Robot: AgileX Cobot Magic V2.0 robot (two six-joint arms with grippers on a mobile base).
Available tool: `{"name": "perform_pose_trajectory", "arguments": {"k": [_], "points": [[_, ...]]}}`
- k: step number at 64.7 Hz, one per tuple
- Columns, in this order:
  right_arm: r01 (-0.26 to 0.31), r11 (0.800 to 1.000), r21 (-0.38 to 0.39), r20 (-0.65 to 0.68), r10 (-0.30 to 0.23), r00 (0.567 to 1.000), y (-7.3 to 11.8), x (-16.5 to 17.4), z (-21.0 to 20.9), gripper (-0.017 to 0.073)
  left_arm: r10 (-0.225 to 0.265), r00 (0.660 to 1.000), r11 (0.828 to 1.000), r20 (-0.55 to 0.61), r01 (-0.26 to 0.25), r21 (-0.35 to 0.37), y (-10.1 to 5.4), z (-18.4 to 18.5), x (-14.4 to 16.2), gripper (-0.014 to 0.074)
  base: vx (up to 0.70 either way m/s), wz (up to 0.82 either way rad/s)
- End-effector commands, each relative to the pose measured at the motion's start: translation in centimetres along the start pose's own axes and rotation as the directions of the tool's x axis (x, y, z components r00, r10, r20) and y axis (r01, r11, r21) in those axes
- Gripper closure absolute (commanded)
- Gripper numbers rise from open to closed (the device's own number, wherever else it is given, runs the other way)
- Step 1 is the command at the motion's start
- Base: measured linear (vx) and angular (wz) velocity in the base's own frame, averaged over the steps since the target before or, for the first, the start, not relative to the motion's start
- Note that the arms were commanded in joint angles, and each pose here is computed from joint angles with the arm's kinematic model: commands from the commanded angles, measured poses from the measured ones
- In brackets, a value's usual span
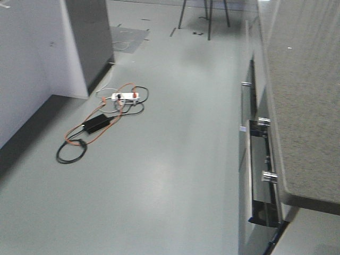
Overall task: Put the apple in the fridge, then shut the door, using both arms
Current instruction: 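Turn the base away from the counter holding the apple in the right gripper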
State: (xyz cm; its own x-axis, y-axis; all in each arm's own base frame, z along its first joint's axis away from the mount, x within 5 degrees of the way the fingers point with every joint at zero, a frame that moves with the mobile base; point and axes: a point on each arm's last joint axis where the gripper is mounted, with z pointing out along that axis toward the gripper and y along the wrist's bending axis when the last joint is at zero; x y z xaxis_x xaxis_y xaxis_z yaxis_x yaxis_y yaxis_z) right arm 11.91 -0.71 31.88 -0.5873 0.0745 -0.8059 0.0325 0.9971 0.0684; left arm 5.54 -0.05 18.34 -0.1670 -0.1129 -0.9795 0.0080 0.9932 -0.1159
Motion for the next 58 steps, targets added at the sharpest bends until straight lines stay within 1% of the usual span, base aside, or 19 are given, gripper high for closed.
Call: {"name": "perform_pose_trajectory", "arguments": {"k": [1,58], "points": [[-0.004,1.000,0.011,0.091,0.003,0.996,-0.07,-1.40,-0.44,0.0314,-0.005,0.998,1.000,0.062,0.004,0.016,-0.08,0.05,-0.01,0.0599,-0.08,0.40],[-0.004,1.000,0.008,0.079,0.003,0.997,-0.05,-1.28,-0.44,0.0314,-0.005,0.998,1.000,0.062,0.004,0.016,-0.08,0.05,-0.01,0.0599,-0.06,0.45]]}}
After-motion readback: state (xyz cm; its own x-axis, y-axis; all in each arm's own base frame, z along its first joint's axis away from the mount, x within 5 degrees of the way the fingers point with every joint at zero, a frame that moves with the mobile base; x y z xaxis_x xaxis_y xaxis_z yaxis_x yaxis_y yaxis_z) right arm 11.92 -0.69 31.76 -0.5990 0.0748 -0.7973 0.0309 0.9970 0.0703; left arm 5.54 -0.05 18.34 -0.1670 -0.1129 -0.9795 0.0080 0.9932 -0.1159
